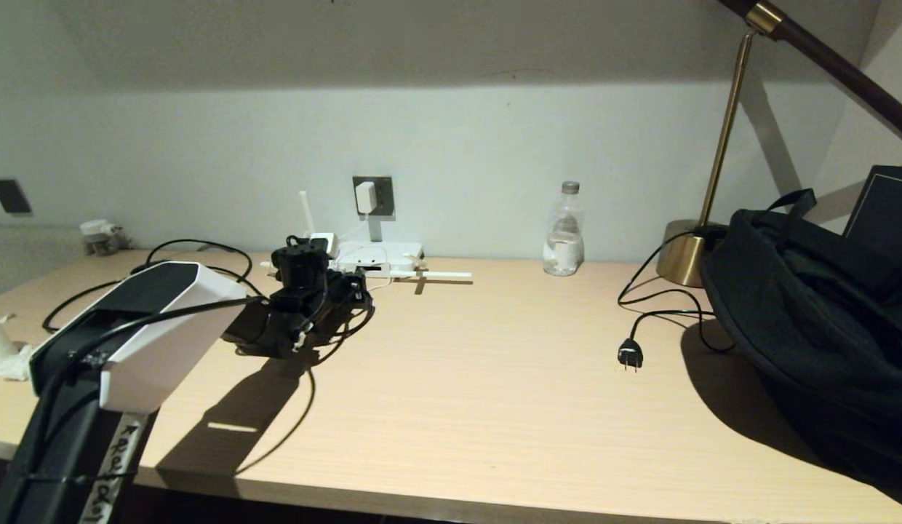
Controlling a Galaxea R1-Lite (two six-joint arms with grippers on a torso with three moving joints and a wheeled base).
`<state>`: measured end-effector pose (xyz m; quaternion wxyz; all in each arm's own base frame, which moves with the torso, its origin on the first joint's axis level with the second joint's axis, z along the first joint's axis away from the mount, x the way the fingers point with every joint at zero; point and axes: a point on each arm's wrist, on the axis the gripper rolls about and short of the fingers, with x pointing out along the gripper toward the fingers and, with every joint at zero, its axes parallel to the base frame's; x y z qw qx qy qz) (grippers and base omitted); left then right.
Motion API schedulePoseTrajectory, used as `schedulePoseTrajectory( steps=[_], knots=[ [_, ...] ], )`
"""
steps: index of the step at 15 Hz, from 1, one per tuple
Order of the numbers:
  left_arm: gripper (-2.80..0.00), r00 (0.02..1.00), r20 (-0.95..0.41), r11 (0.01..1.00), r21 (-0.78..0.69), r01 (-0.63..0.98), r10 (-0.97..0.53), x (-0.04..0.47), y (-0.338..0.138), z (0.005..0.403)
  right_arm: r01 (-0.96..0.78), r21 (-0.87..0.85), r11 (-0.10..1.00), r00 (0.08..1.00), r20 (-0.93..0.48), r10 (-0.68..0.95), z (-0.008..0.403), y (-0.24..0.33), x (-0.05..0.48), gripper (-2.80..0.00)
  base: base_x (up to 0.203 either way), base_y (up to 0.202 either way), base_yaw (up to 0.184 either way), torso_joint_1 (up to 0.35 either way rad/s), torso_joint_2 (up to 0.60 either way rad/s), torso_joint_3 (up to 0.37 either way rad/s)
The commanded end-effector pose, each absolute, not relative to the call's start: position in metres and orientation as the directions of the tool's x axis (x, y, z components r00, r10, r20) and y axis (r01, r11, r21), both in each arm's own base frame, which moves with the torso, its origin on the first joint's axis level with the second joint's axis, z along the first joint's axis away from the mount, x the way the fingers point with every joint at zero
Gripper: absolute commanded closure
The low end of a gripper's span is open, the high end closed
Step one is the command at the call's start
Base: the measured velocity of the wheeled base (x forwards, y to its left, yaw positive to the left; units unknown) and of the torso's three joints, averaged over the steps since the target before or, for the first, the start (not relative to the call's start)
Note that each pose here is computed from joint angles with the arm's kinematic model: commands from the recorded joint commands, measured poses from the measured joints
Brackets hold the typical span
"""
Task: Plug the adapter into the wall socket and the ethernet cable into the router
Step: Plug cable into router interface
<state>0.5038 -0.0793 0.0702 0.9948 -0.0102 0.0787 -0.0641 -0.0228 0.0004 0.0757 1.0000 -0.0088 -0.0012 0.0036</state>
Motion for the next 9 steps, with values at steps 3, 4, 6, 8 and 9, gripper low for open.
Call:
schedulePoseTrajectory(
  steps=[3, 4, 6, 8, 9],
  knots=[
    [0.0, 0.979, -0.15, 0.99, -0.033, 0.135, -0.139, 0.5026, -0.0774, 0.0805, -0.008, -0.018, 1.0, 1.0, 0.003, 0.008, 0.0758, 0.0004, -0.0228, -2.8, 0.0, 0.0, 0.0, 0.0, 0.0, 0.0],
    [0.0, 0.979, -0.153, 0.99, -0.033, 0.134, -0.138, 0.5028, -0.0767, 0.0796, -0.008, -0.018, 1.0, 1.0, 0.003, 0.008, 0.0758, 0.0004, -0.0228, -2.8, 0.0, 0.0, 0.0, 0.0, 0.0, 0.0],
    [0.0, 0.978, -0.158, 0.99, -0.033, 0.134, -0.138, 0.5029, -0.0767, 0.0774, -0.008, -0.018, 1.0, 1.0, 0.002, 0.008, 0.0758, 0.0004, -0.0227, -2.8, 0.0, 0.0, 0.0, 0.0, 0.0, 0.0],
    [0.0, 0.978, -0.16, 0.991, -0.033, 0.132, -0.136, 0.5028, -0.0759, 0.0769, -0.008, -0.018, 1.0, 1.0, 0.002, 0.008, 0.0758, 0.0004, -0.0227, -2.8, 0.0, 0.0, 0.0, 0.0, 0.0, 0.0],
    [0.0, 0.977, -0.162, 0.991, -0.033, 0.132, -0.136, 0.5026, -0.0758, 0.0763, -0.008, -0.018, 1.0, 1.0, 0.003, 0.008, 0.0758, 0.0004, -0.0228, -2.8, 0.0, 0.0, 0.0, 0.0, 0.0, 0.0]
  ],
)
